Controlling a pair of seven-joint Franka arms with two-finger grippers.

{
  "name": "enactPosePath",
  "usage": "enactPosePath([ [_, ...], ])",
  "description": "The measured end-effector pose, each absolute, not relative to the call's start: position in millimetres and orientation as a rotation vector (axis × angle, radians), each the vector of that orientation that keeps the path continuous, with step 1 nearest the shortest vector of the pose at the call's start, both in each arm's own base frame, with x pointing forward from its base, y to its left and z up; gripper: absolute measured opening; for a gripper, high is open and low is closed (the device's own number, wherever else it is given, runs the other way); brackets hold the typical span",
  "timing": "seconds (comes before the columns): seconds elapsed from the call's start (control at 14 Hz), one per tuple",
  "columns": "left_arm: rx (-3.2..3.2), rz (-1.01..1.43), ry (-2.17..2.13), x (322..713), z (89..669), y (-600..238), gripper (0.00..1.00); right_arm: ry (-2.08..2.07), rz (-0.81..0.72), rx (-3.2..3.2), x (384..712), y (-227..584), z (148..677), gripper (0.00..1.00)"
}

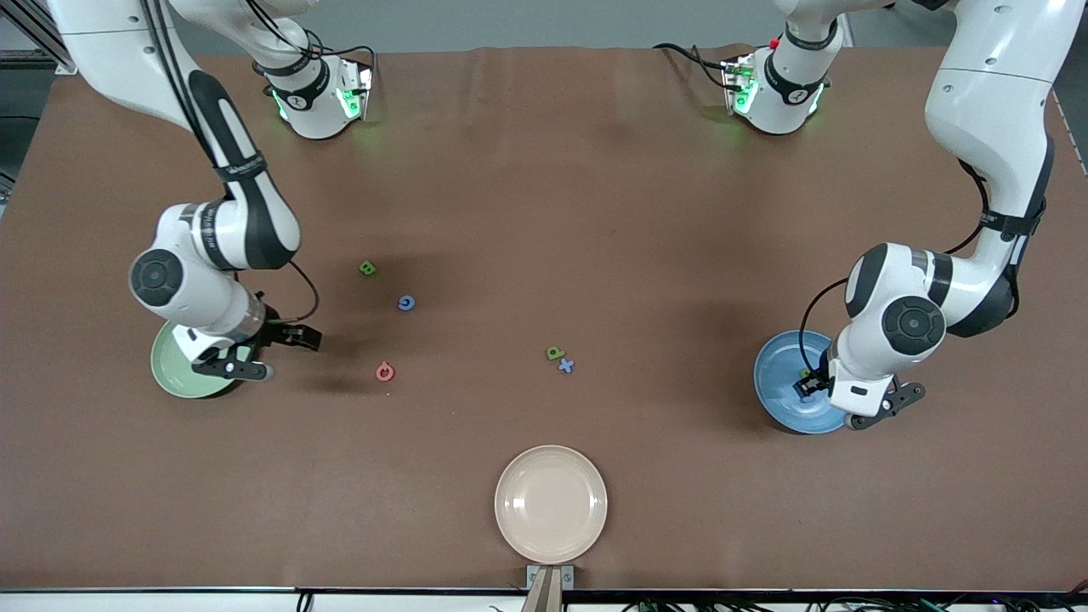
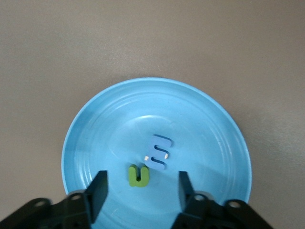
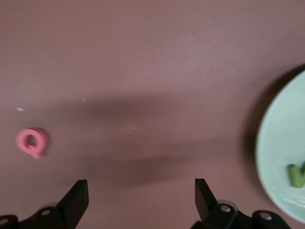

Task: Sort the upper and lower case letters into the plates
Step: 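Release the E on the blue plate while the right releases N, then grasp the blue x with the left gripper while the right grasps Q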

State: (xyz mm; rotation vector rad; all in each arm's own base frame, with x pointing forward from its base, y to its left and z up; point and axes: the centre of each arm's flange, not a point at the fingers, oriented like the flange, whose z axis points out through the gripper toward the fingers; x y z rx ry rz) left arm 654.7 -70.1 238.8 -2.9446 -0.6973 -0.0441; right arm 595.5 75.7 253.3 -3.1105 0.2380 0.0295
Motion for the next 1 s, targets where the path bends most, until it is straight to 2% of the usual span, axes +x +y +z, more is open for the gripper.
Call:
enactPosePath([
  [0.14,-2.958,-0.067,-0.766,655,248,-96,0.96,0.306,0.022,-3.107,605,113,245,0.99],
  [0.21,-2.971,-0.077,-0.827,652,256,-124,1.0,0.324,0.023,-3.108,611,127,237,0.99],
  [0.5,-2.983,-0.08,-1.102,619,276,-275,0.98,0.372,0.031,-3.087,639,167,197,0.99],
  [0.57,-2.968,-0.071,-1.195,610,274,-315,0.93,0.371,0.035,-3.081,642,177,190,0.99],
  [0.79,-2.905,-0.02,-1.467,599,253,-403,0.9,0.36,0.038,-3.077,643,191,184,0.97],
  [0.93,-2.831,0.003,-1.648,599,234,-437,0.87,0.349,0.047,-3.08,641,196,184,0.94],
  [1.0,-2.776,-0.004,-1.743,600,223,-448,0.87,0.337,0.057,-3.083,639,201,182,0.87],
])
